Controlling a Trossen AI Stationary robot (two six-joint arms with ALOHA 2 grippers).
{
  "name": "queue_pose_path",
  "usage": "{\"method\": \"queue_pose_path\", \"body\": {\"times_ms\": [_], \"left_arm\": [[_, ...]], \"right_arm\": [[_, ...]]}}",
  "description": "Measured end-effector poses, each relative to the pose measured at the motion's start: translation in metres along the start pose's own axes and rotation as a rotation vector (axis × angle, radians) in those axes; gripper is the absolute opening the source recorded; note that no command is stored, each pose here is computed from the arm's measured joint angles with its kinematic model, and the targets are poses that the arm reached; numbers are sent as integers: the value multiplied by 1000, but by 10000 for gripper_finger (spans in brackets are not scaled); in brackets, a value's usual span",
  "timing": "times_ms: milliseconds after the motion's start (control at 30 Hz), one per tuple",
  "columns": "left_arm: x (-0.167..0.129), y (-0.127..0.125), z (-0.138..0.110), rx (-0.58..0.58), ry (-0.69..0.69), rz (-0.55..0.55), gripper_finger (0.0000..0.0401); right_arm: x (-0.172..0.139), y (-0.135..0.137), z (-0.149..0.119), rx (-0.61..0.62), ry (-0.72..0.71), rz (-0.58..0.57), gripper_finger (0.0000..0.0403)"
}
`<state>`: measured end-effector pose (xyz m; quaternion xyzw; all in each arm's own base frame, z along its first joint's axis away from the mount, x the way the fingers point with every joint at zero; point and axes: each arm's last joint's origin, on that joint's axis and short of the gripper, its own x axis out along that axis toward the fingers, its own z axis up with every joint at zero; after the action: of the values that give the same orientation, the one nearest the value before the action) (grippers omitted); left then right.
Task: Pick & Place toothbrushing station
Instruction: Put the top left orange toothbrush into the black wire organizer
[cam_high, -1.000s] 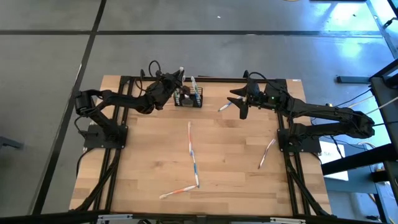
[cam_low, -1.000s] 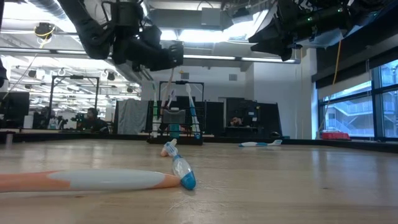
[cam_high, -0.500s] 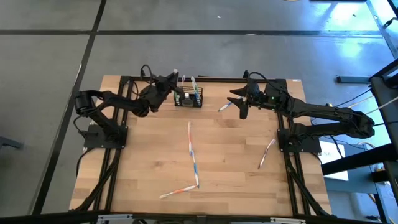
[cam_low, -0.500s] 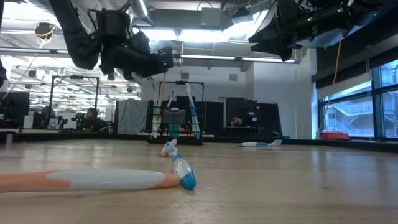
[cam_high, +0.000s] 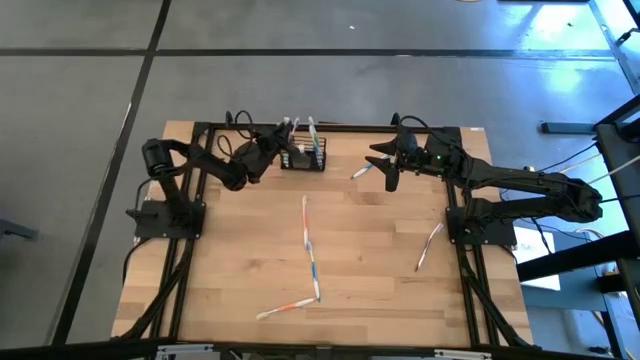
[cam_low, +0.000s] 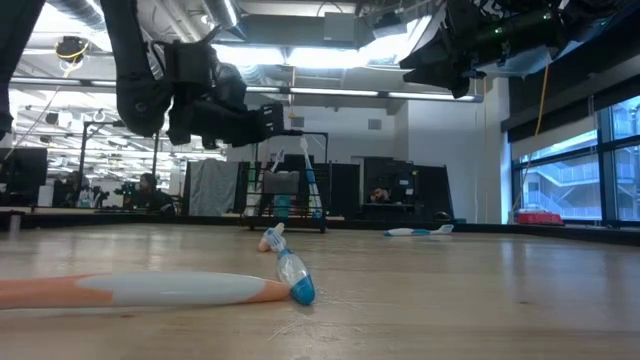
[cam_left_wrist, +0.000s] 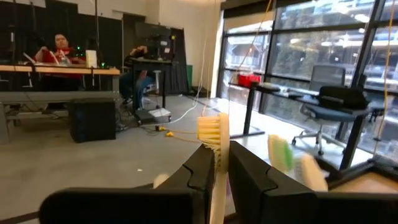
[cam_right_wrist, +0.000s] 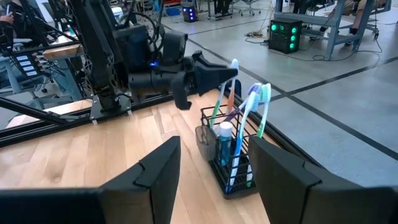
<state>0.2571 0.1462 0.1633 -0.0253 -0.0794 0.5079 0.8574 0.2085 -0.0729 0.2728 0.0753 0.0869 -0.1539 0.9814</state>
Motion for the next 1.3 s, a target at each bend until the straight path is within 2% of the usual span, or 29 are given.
{"method": "queue_pose_path", "body": {"times_ms": [167,867,1300], "left_arm": [[0,-1,-8,6,20,-1,33],[-11,-15,-12,44,57,28,35],[-12,-14,-16,62,77,45,74]], "right_arm": [[0,0,0,0,0,0,191],[0,0,0,0,0,0,191],[0,0,0,-1,0,0,191]]}}
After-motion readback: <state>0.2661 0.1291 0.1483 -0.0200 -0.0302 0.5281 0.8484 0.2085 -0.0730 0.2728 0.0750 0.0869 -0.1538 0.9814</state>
